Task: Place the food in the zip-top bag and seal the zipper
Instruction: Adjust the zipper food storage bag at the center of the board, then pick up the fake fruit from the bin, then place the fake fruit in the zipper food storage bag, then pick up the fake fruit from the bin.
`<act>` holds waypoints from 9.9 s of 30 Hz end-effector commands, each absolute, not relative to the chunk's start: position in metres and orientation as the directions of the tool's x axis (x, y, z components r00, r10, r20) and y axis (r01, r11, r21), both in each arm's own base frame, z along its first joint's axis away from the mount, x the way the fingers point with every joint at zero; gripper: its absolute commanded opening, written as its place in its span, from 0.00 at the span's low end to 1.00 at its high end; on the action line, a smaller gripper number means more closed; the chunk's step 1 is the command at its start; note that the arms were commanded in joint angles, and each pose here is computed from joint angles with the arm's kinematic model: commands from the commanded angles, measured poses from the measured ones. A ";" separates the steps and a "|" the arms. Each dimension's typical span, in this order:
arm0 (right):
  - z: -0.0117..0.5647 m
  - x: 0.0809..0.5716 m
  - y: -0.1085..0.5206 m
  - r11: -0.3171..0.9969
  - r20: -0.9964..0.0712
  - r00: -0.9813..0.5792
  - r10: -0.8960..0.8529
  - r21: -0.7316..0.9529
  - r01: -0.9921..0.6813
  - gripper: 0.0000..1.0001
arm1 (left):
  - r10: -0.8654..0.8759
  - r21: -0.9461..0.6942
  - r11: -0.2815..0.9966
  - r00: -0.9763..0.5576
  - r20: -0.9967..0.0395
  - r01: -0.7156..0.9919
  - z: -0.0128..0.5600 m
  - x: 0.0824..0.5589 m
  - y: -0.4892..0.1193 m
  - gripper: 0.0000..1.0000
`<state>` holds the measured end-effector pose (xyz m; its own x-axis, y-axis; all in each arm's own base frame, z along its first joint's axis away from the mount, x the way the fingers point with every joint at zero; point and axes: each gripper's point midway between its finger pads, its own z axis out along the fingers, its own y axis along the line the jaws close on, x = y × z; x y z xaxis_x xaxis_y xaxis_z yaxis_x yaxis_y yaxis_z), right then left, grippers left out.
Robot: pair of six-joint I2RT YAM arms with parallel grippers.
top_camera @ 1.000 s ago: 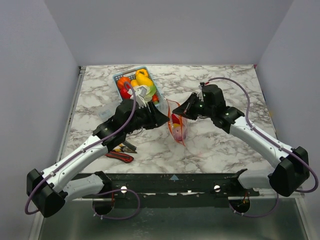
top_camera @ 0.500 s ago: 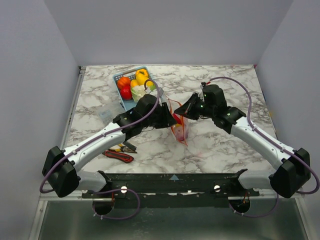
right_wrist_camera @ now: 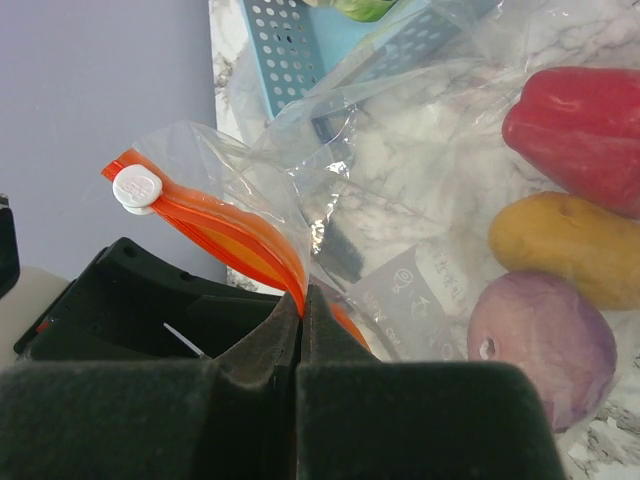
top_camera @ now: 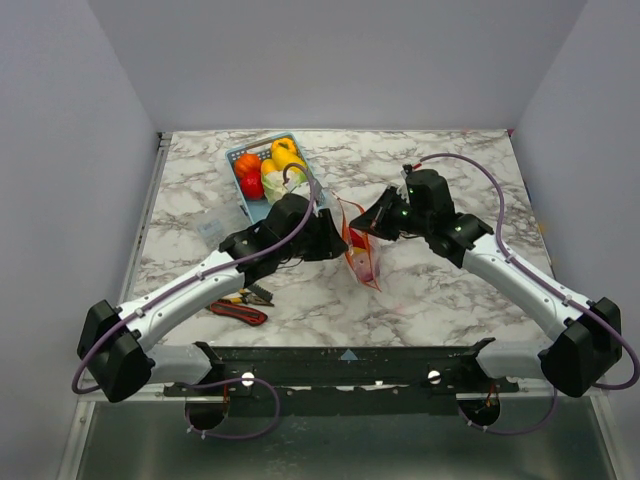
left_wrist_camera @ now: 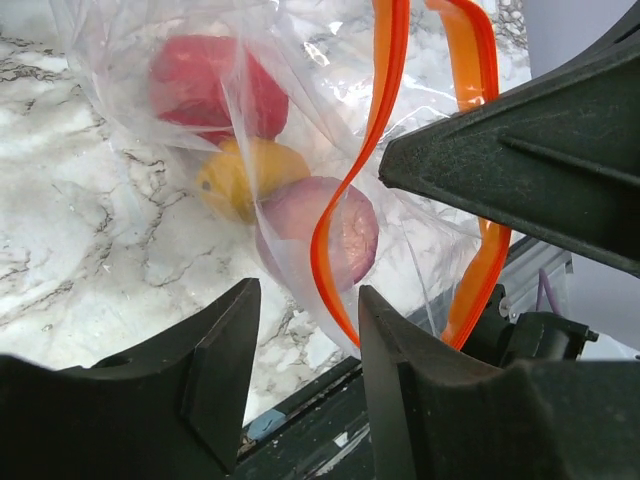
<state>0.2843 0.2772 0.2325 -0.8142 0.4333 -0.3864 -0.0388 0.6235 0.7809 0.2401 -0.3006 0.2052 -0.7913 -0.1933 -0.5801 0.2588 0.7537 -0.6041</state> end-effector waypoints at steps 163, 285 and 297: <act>0.249 0.283 0.149 0.970 -0.825 -0.551 0.124 0.217 -0.107 0.00 | -0.655 -0.602 0.756 -0.282 -0.701 -0.258 0.254 0.573 -0.123 0.06; 0.228 0.282 0.138 0.990 -0.777 -0.624 0.083 0.136 -0.038 0.00 | -0.623 -0.628 0.773 -0.301 -0.722 -0.094 0.218 0.420 -0.113 0.90; 0.223 0.291 0.141 0.994 -0.763 -0.644 0.055 0.101 -0.035 0.00 | -0.589 -0.599 0.798 -0.297 -0.751 -0.069 0.229 0.537 -0.133 0.84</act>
